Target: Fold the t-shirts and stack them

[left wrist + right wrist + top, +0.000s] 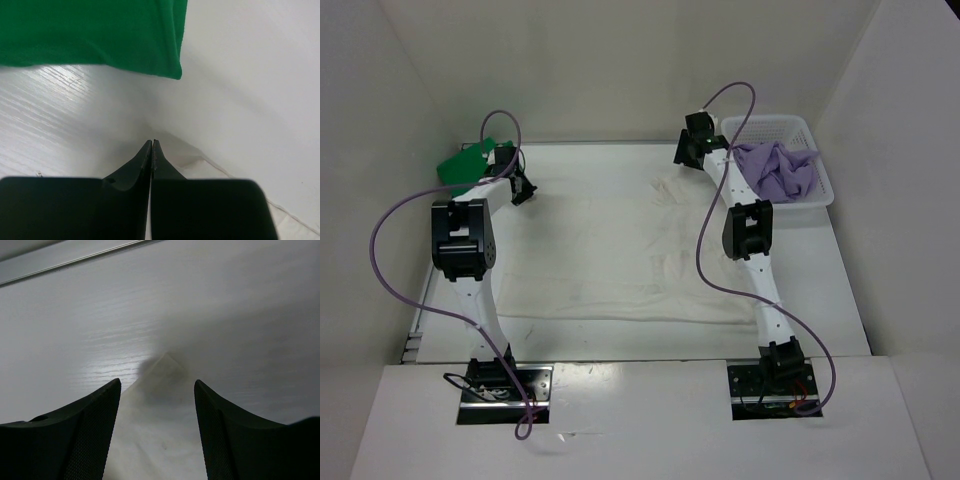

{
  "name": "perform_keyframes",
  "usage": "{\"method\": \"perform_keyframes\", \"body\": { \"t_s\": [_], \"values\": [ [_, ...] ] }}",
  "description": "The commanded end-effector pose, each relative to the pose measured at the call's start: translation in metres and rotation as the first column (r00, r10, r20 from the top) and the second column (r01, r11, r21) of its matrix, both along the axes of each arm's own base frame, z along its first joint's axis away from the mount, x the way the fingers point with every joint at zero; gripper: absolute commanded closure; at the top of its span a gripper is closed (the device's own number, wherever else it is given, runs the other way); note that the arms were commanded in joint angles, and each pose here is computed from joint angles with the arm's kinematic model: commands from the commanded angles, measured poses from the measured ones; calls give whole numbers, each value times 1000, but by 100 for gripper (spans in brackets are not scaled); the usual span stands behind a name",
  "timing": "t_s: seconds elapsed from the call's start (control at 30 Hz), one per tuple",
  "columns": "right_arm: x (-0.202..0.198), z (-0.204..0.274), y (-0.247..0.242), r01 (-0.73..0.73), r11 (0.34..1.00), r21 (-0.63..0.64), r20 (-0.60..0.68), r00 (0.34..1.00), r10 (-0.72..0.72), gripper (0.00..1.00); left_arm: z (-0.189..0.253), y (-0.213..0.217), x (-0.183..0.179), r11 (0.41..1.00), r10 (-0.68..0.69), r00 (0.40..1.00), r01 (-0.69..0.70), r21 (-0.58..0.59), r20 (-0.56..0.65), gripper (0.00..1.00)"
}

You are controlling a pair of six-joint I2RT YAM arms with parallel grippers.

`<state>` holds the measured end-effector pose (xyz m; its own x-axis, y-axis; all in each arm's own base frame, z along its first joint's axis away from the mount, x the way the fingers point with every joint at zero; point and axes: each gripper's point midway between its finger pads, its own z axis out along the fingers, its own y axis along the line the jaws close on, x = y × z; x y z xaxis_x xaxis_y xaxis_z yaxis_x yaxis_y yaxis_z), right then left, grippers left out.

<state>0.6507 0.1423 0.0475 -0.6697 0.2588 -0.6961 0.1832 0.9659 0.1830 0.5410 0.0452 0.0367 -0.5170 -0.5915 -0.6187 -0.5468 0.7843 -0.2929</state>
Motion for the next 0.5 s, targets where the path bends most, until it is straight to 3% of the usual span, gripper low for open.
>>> {"method": "perform_keyframes", "body": {
  "t_s": [0.0,0.2,0.4,0.47],
  "values": [
    [10,12,-17,30,999,-35,42,999,-28,34,32,-6,10,1000,-25,997,26,-10,79,100],
    [10,-8,-13,14,1000,-25,19,1000,-13,35,36,-10,13,999,-33,995,36,-30,91,100],
    [14,-15,-8,12,1000,4,26,1000,-12,45,41,-12,12,998,-32,995,37,-43,95,100],
    [13,-22,-8,12,1000,2,16,1000,-12,52,42,-12,10,998,-32,995,37,-43,95,100]
  ]
}}
